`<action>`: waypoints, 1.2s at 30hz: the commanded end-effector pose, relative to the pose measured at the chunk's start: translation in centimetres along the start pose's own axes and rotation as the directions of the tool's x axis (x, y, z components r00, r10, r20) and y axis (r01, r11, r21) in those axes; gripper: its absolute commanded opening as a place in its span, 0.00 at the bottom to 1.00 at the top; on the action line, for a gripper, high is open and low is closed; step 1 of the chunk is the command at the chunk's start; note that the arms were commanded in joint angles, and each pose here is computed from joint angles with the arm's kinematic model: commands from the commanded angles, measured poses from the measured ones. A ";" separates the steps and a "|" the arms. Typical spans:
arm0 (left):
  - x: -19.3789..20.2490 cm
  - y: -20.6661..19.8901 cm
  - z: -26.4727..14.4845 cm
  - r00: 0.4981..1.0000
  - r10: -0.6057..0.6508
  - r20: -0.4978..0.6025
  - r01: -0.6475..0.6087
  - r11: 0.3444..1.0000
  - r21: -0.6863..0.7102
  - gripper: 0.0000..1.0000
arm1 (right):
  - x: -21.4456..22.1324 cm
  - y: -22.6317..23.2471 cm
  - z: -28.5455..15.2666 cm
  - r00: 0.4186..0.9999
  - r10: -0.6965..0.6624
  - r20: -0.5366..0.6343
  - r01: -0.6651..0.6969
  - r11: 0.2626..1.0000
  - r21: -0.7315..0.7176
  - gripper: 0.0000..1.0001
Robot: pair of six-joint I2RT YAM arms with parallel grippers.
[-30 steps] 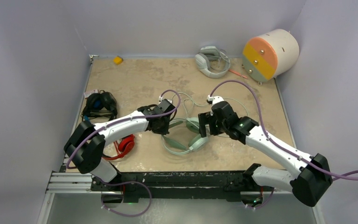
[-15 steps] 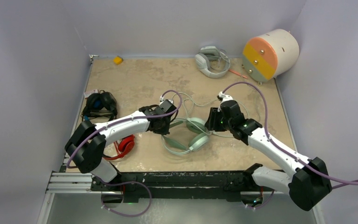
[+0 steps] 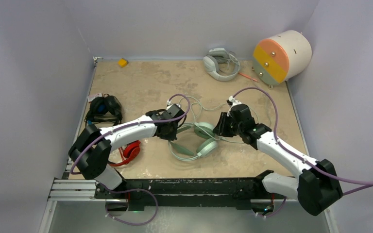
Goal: Wrap the headphones
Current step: Move the headphones to the center of the board, then pick up the headphones from the center of the board.
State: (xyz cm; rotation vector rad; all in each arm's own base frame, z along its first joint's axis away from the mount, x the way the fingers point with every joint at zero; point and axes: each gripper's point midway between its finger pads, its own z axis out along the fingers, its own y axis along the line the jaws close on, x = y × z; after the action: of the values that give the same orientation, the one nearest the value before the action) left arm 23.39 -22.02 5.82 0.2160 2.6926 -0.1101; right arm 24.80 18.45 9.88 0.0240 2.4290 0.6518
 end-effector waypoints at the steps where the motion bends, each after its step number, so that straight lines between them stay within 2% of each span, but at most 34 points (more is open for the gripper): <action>1: -1.9 -1.3 -0.9 0.998 -0.038 0.058 0.036 0.999 0.033 0.02 | 0.0 0.2 0.4 1.000 0.022 0.004 -0.022 0.999 -0.034 0.30; 4: -1.7 -1.0 -0.9 0.997 -0.050 0.060 0.048 0.999 0.019 0.14 | 0.4 -0.2 0.6 1.000 0.029 0.000 -0.029 0.999 -0.035 0.22; 7: -1.7 -0.8 -1.3 0.995 -0.059 0.080 0.057 0.998 0.032 0.28 | 0.7 -0.5 0.6 0.999 0.036 0.008 -0.036 0.999 -0.038 0.20; 9: -1.9 -0.9 -1.8 0.994 -0.062 0.092 0.059 0.997 0.042 0.30 | 0.7 -0.7 0.6 0.999 0.041 0.016 -0.041 0.998 -0.042 0.20; 12: -2.0 -0.8 -1.8 0.994 -0.062 0.090 0.059 0.998 0.038 0.29 | 0.5 -0.4 0.4 0.998 0.046 0.032 -0.044 0.997 -0.070 0.30; 16: -1.8 -0.5 -1.4 0.995 -0.064 0.078 0.063 0.998 0.011 0.27 | -0.4 0.0 -0.1 0.997 0.047 0.056 -0.043 0.996 -0.078 0.38; 25: -1.9 -0.2 -1.9 0.991 -0.088 0.097 0.087 0.996 0.013 0.45 | -1.5 0.4 -0.2 0.998 0.044 0.043 -0.039 0.993 -0.114 0.37; 31: -1.3 -0.3 -1.3 0.993 -0.090 0.080 0.089 0.996 0.015 0.51 | -1.7 1.0 0.0 0.998 0.055 0.028 -0.050 0.986 -0.157 0.35; 36: -1.2 -0.3 -1.6 0.991 -0.106 0.087 0.104 0.994 0.029 0.57 | -2.3 2.5 -0.7 0.998 0.030 0.052 -0.017 0.970 -0.243 0.40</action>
State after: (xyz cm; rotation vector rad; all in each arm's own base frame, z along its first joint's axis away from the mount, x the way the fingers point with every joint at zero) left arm 23.58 -21.97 6.67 0.1139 2.6594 -0.1205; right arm 24.98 18.43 9.58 0.0606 2.3977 0.8313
